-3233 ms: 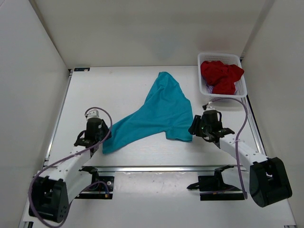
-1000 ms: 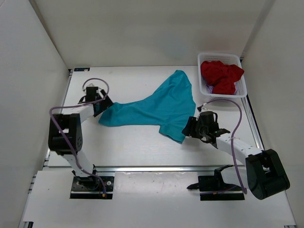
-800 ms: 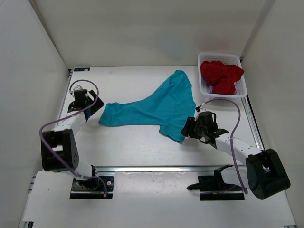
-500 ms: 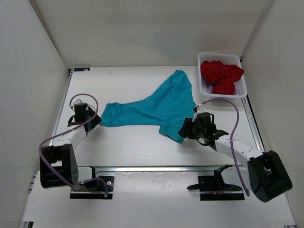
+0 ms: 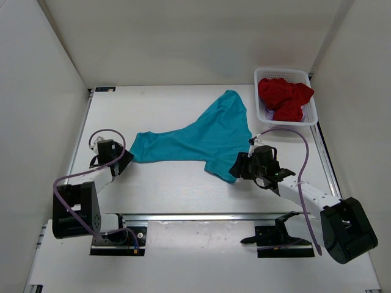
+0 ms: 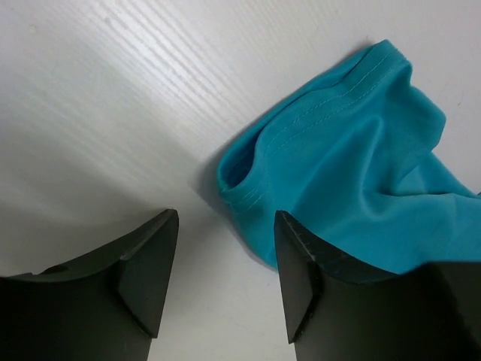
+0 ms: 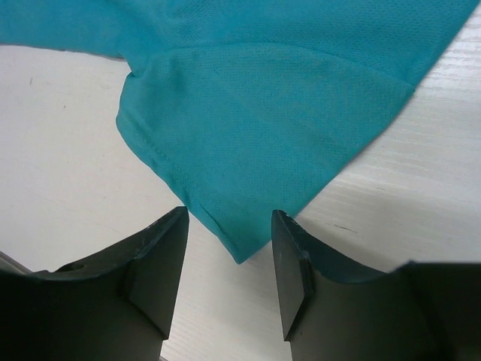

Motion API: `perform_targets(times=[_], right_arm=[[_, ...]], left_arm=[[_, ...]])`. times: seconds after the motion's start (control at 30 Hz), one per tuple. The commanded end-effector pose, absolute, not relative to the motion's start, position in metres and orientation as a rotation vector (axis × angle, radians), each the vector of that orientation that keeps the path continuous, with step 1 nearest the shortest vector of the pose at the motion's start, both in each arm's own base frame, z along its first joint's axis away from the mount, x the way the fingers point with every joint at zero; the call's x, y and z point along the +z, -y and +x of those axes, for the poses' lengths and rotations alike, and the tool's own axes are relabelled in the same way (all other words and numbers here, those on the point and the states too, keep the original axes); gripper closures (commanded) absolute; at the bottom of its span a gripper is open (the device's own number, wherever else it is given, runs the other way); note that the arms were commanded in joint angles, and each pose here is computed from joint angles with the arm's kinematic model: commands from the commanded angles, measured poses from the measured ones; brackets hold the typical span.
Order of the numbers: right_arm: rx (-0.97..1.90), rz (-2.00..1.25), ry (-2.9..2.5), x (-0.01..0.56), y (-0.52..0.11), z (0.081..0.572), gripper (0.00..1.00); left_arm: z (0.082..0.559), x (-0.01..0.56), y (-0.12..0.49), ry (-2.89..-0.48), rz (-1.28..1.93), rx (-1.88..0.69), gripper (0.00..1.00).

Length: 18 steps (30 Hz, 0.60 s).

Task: Fold and stack the t-shirts
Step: Flatten out the tshirt

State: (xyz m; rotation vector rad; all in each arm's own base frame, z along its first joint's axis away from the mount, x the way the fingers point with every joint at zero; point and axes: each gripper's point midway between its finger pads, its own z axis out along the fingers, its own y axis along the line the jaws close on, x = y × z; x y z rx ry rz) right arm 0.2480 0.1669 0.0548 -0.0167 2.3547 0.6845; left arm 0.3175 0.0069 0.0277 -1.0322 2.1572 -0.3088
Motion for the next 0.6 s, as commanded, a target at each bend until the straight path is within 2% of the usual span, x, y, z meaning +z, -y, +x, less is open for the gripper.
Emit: perform_targets(times=[0.0, 0.07, 0.13, 0.17, 0.23, 0.27, 0.33, 0.43, 0.57], right_arm=[[0.705, -0.043, -2.316, 0.060, -0.171, 0.251, 0.54], [0.710, -0.051, -2.323, 0.058, -0.172, 0.248, 0.54], [0.715, -0.053, -2.323, 0.059, -0.173, 0.248, 0.54], [0.710, -0.046, -2.325, 0.057, -0.172, 0.248, 0.54], [0.710, -0.038, -2.322, 0.057, -0.170, 0.248, 0.54], [0.712, -0.035, -2.314, 0.060, -0.170, 0.250, 0.54], [0.695, -0.009, -2.325, 0.057, -0.166, 0.249, 0.54], [0.658, 0.023, -2.351, 0.051, -0.159, 0.247, 0.54], [0.580, 0.058, -2.419, 0.041, -0.151, 0.237, 0.54]], left_arm=[[0.329, 0.027, -0.002, -2.098, -1.083, -0.377, 0.36], [0.333, 0.022, 0.000, -2.107, -1.092, -0.376, 0.40], [0.341, 0.026, -0.001, -2.092, -1.089, -0.383, 0.50], [0.342, 0.023, -0.002, -2.098, -1.098, -0.379, 0.52], [0.345, 0.023, 0.000, -2.103, -1.096, -0.390, 0.64], [0.345, 0.021, -0.002, -2.102, -1.098, -0.376, 0.67], [0.346, 0.020, -0.001, -2.106, -1.098, -0.377, 0.82], [0.349, 0.024, -0.004, -2.110, -1.063, -0.342, 0.98], [0.348, 0.037, -0.004, -2.088, -0.997, -0.267, 1.00]])
